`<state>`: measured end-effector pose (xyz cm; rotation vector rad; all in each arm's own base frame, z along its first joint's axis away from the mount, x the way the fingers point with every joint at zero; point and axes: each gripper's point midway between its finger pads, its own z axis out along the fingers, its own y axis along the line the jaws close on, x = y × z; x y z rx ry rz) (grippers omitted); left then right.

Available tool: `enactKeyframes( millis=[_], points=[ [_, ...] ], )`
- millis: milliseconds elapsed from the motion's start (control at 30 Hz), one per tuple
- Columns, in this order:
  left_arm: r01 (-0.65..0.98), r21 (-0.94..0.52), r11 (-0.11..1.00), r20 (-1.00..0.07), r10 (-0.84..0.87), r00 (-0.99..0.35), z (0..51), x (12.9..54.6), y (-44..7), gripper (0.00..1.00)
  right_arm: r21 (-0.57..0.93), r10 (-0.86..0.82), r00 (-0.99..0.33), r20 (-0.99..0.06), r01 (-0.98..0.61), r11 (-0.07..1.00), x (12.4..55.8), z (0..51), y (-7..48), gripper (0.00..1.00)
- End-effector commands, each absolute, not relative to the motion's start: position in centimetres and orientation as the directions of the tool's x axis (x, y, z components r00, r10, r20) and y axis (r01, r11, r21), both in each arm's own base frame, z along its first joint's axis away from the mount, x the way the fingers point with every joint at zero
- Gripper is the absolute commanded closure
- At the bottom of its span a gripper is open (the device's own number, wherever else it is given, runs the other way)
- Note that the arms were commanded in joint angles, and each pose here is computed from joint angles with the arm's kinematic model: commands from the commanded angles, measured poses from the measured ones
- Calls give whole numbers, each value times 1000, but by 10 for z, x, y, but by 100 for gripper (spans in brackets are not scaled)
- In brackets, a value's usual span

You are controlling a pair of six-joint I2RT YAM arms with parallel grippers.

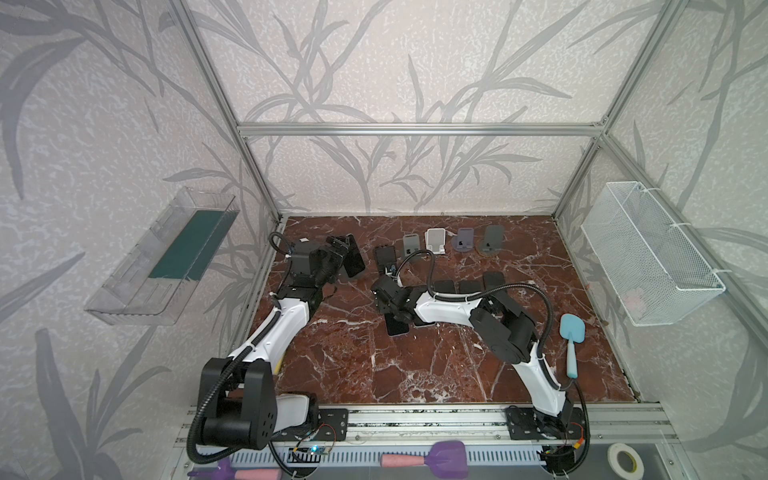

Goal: Remove the phone from the phone stand

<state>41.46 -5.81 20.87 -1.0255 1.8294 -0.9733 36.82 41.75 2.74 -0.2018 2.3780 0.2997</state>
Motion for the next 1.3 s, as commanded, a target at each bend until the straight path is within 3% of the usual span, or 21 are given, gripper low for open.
enactKeyframes(
  millis=[0,100,200,267,433,567,667,733,867,1133,1267],
  points=[
    [-262,-887,380,-283,-896,-343,215,419,-60,5,191,-106,-696,-710,-336,922,361,56,431,13],
    [-243,-883,402,-307,-886,-348,219,420,-59,6,203,-126,-666,-735,-393,897,358,83,431,9],
    [-208,-846,491,-385,-833,-397,233,422,-64,7,221,-158,-643,-749,-467,856,348,113,428,8],
    [-214,-815,539,-429,-808,-403,239,421,-61,2,219,-195,-626,-755,-521,825,338,134,420,6],
    [-200,-773,602,-506,-775,-378,249,418,-56,1,103,-287,-520,-804,-598,795,316,189,376,2],
    [-197,-791,579,-488,-791,-369,247,420,-57,1,-26,-346,-444,-827,-583,812,306,212,333,0],
    [-168,-819,549,-460,-802,-381,245,424,-65,3,21,-233,-478,-847,-468,883,301,218,302,0],
    [-149,-822,549,-453,-790,-413,244,426,-73,5,50,-228,-432,-873,-544,837,286,221,305,2],
    [-132,-808,574,-467,-761,-451,242,427,-85,6,15,-178,-354,-918,-481,877,287,227,282,2],
    [-167,-568,806,-695,-578,-427,250,412,-76,1,72,-38,-254,-967,-412,908,274,219,245,3],
    [-201,-439,875,-757,-482,-441,252,409,-73,1,183,48,-301,-953,-439,880,260,218,242,3]
  ],
)
